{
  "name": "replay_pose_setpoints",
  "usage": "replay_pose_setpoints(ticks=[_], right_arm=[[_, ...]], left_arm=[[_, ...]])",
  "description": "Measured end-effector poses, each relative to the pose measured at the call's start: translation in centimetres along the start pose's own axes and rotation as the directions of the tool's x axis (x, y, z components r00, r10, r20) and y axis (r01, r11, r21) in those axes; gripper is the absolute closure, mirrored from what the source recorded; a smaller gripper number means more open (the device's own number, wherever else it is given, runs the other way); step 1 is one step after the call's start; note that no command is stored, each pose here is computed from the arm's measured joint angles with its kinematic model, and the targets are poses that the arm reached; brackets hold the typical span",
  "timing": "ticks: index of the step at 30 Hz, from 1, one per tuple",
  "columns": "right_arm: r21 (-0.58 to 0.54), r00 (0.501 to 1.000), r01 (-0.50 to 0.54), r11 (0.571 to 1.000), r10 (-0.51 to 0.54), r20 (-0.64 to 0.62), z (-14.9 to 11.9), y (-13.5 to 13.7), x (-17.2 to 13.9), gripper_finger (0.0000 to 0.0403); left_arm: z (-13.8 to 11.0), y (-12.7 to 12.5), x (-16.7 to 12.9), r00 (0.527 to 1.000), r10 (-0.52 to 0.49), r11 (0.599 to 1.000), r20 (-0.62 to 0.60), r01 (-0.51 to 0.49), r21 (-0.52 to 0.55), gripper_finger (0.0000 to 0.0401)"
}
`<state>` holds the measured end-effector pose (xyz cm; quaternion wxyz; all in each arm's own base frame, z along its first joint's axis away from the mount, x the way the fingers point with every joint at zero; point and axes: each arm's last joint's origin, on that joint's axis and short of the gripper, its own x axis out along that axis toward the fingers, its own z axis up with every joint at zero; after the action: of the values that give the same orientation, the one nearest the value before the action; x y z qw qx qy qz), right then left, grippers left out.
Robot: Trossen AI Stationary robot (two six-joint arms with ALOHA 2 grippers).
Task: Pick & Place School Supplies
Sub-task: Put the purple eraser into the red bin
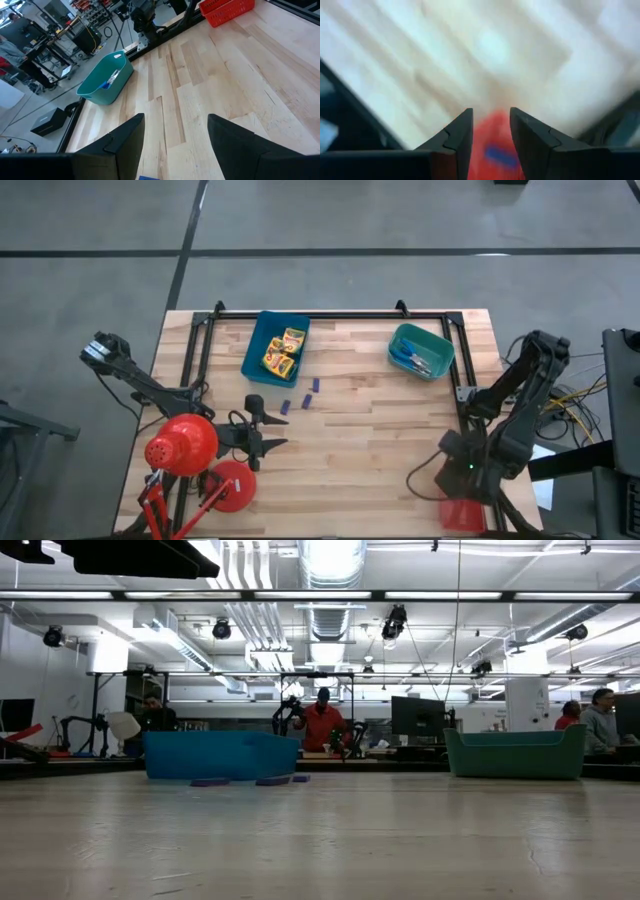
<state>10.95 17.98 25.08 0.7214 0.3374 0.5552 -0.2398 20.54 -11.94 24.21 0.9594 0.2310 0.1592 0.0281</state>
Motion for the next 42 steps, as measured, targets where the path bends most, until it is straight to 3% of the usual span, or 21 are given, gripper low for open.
replay_pose_setpoints(ticks=[4,10,13,15,18,25,32,42], right_arm=[[-0.054,0.967,-0.035,0.998,0.048,0.251,0.9,-0.2,-0.2,0.0276],[-0.223,0.831,0.056,0.973,0.079,0.551,2.2,0.8,0.7,0.0275],[-0.205,0.731,0.110,0.973,0.060,0.680,3.3,1.4,1.5,0.0275],[-0.127,0.681,0.091,0.988,0.031,0.731,4.2,1.8,2.1,0.0277],[-0.052,0.639,0.102,0.993,-0.025,0.768,5.6,2.5,3.3,0.0279],[-0.152,0.541,0.283,0.947,-0.027,0.841,8.6,5.8,6.5,0.0280],[-0.157,0.516,0.285,0.946,-0.014,0.856,11.1,7.7,7.7,0.0280],[-0.183,0.510,0.313,0.932,-0.003,0.860,11.1,7.9,7.7,0.0280]], left_arm=[[0.0,0.0,0.0,1.000,0.000,1.000,0.000,0.000,0.000,0.0178],[0.0,0.0,0.0,1.000,0.001,1.000,0.000,-0.001,0.000,0.0178],[0.0,0.0,0.0,1.000,0.000,1.000,0.000,0.000,0.000,0.0178],[0.0,0.0,0.0,1.000,0.001,1.000,0.000,-0.001,0.000,0.0178],[0.0,0.0,0.0,1.000,0.001,1.000,0.000,-0.001,0.000,0.0178],[0.0,0.0,0.0,1.000,0.000,1.000,0.000,0.000,0.000,0.0178],[0.0,0.0,0.0,1.000,0.001,1.000,0.000,-0.001,0.000,0.0178],[0.0,0.0,0.0,1.000,0.000,1.000,0.000,0.000,0.000,0.0178]])
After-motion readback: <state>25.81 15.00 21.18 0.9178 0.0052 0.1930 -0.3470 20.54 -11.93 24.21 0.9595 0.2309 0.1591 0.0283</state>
